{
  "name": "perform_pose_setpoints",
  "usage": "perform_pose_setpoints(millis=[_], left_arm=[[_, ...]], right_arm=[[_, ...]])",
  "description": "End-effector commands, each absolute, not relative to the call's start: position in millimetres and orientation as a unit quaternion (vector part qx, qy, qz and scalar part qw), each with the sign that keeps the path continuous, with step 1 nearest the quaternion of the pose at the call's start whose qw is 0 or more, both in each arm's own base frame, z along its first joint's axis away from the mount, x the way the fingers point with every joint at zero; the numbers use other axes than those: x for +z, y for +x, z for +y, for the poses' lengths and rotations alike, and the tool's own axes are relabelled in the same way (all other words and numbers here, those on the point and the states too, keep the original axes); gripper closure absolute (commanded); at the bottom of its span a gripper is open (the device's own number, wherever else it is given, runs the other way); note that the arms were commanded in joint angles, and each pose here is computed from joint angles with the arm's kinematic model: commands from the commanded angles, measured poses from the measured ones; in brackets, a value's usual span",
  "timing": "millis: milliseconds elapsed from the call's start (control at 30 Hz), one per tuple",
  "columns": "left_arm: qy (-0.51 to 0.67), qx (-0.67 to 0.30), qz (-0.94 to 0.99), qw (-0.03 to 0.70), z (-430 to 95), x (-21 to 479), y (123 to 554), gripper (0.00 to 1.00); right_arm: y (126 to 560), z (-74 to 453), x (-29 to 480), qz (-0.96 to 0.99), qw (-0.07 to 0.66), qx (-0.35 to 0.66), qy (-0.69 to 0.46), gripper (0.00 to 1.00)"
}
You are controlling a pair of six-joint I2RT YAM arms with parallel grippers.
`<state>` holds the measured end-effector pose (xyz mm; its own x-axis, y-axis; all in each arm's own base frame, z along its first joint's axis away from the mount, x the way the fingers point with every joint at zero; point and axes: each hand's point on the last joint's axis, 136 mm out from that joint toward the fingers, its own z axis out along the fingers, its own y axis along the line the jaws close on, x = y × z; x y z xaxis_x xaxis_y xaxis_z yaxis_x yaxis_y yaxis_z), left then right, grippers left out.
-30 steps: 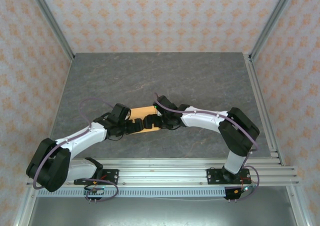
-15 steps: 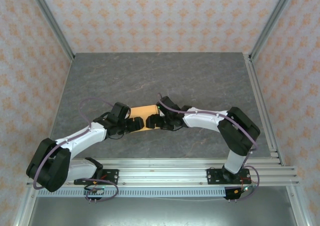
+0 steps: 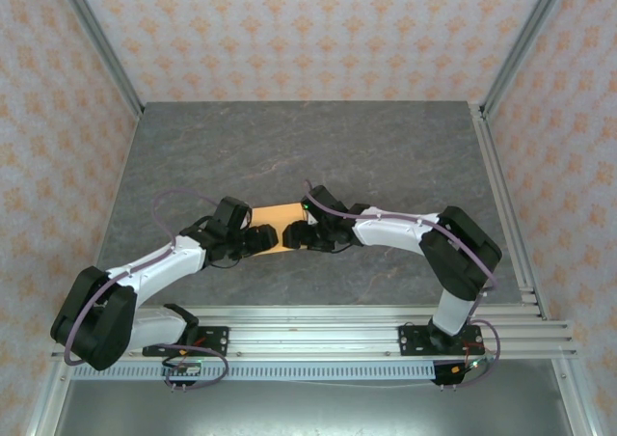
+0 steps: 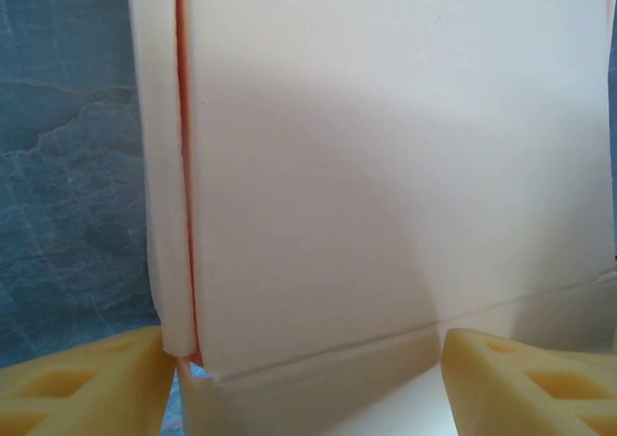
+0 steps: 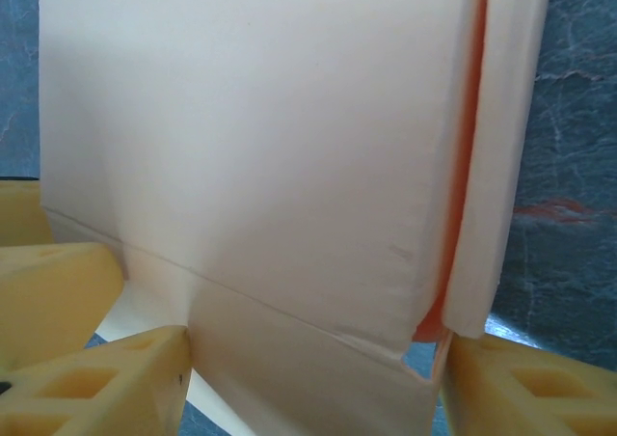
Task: Fold the paper box
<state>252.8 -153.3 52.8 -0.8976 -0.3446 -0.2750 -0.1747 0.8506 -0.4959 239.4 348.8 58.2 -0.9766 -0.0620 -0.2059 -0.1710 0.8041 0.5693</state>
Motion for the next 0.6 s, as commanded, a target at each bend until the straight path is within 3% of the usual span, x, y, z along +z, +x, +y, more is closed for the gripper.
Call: perform_pose_setpoints(millis=[0,333,567], left_arm=[[-0.138,-0.255,0.939,0.184,-158.2,57.0,256.5,0.29],[-0.133,-0.165,0.954,0.212,-125.3,53.7,254.6,0.29],[-0.111,-0.165,0.955,0.221,-125.7,59.7,254.1,0.28]], right_arm=[[245.2,351.6,69.5,0.943,0.104,0.311,-0.063,0.34],[247.3,344.0,63.7,0.948,0.113,0.289,-0.066,0.31],[248.8,342.2,68.7,0.948,0.120,0.285,-0.071,0.25]])
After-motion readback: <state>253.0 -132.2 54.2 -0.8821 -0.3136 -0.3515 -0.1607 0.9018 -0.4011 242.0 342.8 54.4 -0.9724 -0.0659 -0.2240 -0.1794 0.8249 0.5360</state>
